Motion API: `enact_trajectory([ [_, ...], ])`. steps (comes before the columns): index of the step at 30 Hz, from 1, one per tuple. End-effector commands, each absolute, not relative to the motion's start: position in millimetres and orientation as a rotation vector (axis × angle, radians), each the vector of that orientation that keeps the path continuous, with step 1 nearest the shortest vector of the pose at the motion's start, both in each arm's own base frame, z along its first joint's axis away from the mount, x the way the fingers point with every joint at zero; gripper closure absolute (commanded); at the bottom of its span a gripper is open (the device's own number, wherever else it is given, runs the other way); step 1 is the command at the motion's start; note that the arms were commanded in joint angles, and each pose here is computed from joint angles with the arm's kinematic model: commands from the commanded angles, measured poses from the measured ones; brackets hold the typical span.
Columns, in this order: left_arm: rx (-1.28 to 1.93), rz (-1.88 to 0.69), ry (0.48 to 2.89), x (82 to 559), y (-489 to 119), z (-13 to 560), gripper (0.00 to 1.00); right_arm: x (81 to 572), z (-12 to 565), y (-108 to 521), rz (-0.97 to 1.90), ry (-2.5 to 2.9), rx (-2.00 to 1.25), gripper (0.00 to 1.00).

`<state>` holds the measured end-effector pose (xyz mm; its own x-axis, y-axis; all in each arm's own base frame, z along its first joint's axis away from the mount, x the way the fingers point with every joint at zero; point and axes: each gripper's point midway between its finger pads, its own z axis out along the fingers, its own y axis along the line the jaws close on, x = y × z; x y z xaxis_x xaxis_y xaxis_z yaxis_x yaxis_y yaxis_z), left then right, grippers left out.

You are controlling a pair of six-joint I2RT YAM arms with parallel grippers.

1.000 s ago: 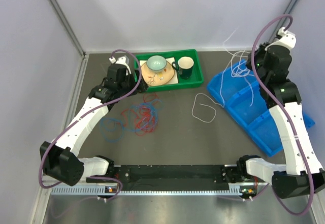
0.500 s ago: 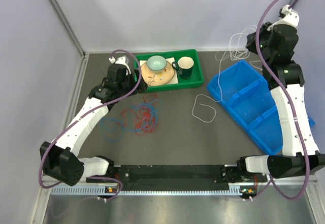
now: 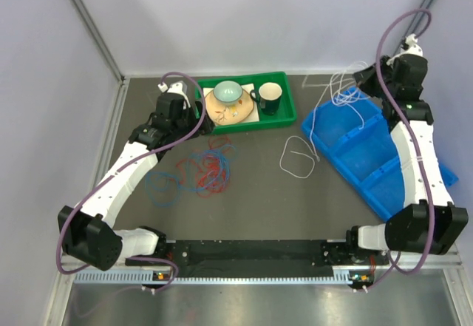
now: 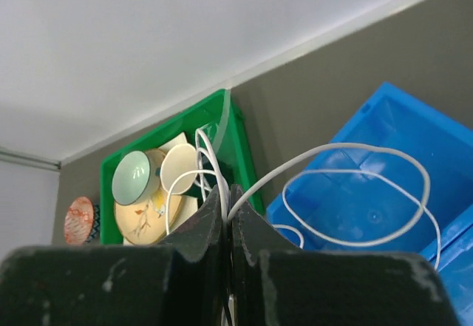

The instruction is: Untangle the cables

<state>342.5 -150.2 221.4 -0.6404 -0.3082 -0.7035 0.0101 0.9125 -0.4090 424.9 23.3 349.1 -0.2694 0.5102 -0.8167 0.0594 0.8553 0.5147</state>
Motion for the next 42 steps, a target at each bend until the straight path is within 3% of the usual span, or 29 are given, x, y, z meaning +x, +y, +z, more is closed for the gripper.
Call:
enact_trajectory([
  [1,-0.210,-0.489,2.160,348,-148,242,0.17,426,376,18,0.643,1.698,0.424,1.00],
  [29,-0.214,-0.504,2.151,348,-150,245,0.18,363,482,2,0.540,1.464,0.373,1.00],
  [42,-0.215,-0.503,2.159,344,-149,242,0.18,391,470,10,0.607,1.517,0.332,1.00],
])
